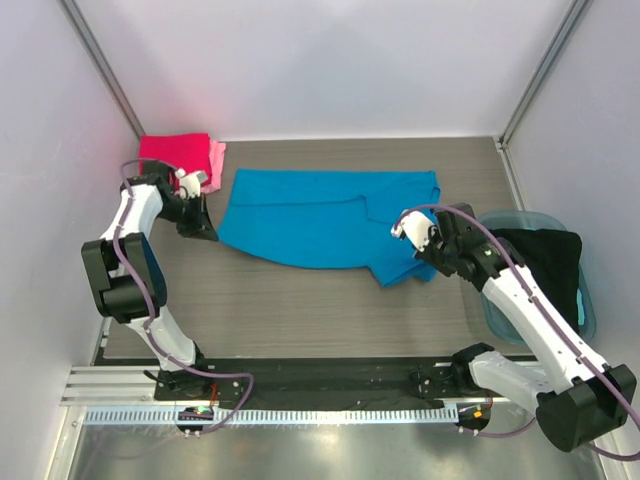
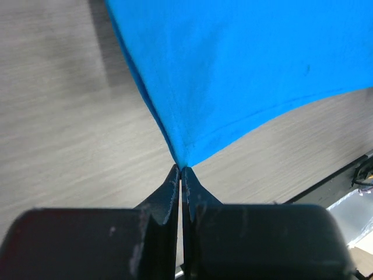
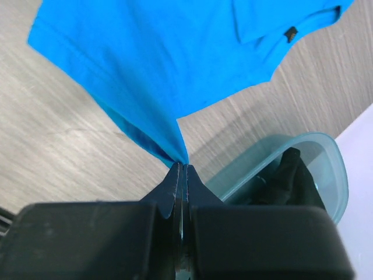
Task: Fold and stack the t-shirts
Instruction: Fold the tshirt
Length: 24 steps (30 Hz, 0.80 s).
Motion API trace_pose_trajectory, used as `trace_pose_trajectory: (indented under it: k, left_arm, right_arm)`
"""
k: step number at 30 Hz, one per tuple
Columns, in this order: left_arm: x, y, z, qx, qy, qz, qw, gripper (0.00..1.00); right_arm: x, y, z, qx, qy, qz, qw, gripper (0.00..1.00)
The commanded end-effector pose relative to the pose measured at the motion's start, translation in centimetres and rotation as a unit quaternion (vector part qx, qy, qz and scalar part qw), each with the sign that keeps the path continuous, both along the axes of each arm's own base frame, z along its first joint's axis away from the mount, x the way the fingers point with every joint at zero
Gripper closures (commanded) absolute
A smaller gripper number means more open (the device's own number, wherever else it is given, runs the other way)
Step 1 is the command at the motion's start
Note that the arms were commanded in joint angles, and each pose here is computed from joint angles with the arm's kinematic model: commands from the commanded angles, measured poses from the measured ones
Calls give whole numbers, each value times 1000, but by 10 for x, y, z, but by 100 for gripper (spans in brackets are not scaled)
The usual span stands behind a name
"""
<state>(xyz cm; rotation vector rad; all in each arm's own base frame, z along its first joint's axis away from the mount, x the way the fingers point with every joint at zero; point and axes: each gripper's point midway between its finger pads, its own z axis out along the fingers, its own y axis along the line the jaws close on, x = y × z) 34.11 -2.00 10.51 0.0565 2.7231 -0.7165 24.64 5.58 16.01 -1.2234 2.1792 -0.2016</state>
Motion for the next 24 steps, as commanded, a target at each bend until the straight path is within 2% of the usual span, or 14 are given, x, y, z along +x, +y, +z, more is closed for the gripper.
trace_pose_trajectory:
  k: [1,9,15,16,18,24]
  left_arm:
    - [19,-2,8,-1,-20,-14,1000,100]
    - [75,10,15,10,-46,-16,999,100]
    - [113,13,4,10,-45,-19,999,100]
    - [124,13,4,13,-54,-22,998,100]
    - [134,10,2,16,-57,-25,998,100]
    - [172,-2,-3,35,-87,-40,995,100]
  right_arm:
    - [28,-5,21,2,-46,-24,999,99]
    - [94,-23,32,-4,-80,-59,995,99]
    - [162,-25,32,2,-92,-67,994,99]
    - [174,-26,18,0,-75,-71,995,99]
    - [197,-27,30,7,-91,-76,993,99]
    - [266,-29,19,17,-94,-89,991,99]
